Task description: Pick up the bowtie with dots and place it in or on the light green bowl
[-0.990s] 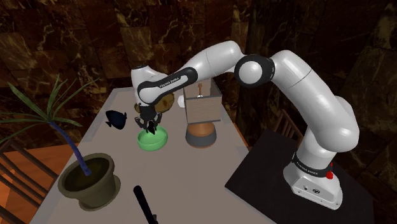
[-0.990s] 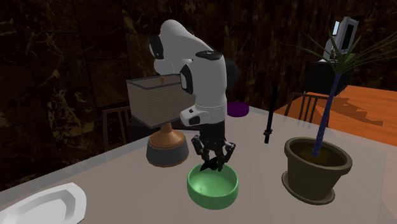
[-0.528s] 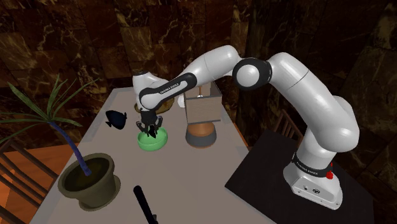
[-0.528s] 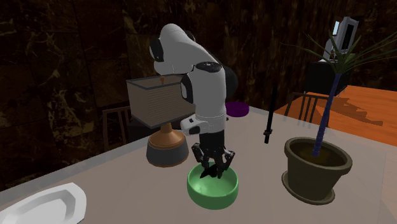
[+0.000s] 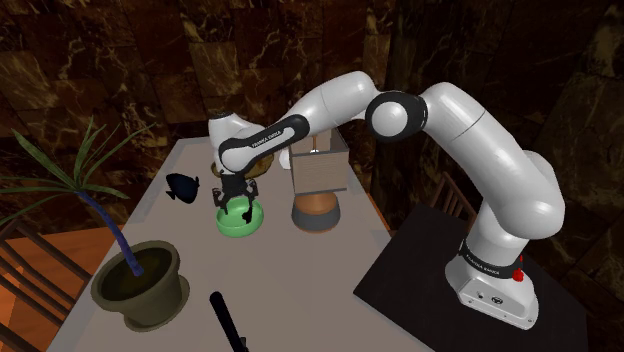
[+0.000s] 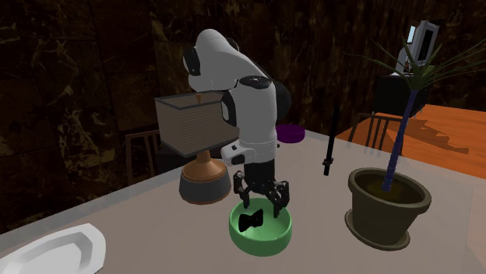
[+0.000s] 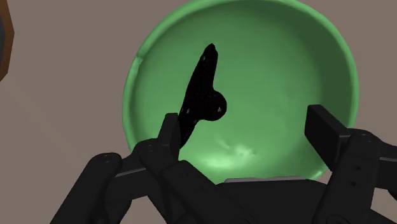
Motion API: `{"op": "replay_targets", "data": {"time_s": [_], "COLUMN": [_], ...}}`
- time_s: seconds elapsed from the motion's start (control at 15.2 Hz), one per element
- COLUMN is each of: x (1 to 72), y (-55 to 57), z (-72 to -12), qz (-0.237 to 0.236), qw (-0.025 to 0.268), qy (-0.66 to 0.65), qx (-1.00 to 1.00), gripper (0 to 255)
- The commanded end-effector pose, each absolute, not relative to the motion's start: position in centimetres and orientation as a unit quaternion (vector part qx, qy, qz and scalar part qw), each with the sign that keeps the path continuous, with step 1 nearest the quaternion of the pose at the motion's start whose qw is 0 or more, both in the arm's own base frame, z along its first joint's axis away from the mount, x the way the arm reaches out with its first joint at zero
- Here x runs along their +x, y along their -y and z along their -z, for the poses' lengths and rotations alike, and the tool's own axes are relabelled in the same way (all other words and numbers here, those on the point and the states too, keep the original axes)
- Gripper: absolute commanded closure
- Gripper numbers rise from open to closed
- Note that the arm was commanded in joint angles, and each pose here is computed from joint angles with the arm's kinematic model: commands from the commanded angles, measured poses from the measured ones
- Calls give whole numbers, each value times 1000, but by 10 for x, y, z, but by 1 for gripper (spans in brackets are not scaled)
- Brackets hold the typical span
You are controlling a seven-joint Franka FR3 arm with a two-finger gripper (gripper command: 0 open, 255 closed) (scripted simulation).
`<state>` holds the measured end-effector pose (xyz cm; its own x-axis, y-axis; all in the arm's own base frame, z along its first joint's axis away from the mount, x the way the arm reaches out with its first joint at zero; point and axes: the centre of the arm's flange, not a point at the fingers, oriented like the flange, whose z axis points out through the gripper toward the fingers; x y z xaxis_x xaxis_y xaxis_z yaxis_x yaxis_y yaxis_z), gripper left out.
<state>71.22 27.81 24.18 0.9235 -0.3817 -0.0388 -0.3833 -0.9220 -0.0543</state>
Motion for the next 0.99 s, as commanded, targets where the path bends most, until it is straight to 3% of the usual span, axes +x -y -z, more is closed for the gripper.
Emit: {"op": "replay_targets", "data": {"time_s": [0.0,0.4,0.92], "x": [712,713,713], "y": [-278,-275,-275], "z": [-242,-292,-292], "qz": [-14,-14,-14], "qw": [30,30,30], "qy": [-195,-195,-195], "qx": [-980,-980,-980], "gripper": [0,0,0]}}
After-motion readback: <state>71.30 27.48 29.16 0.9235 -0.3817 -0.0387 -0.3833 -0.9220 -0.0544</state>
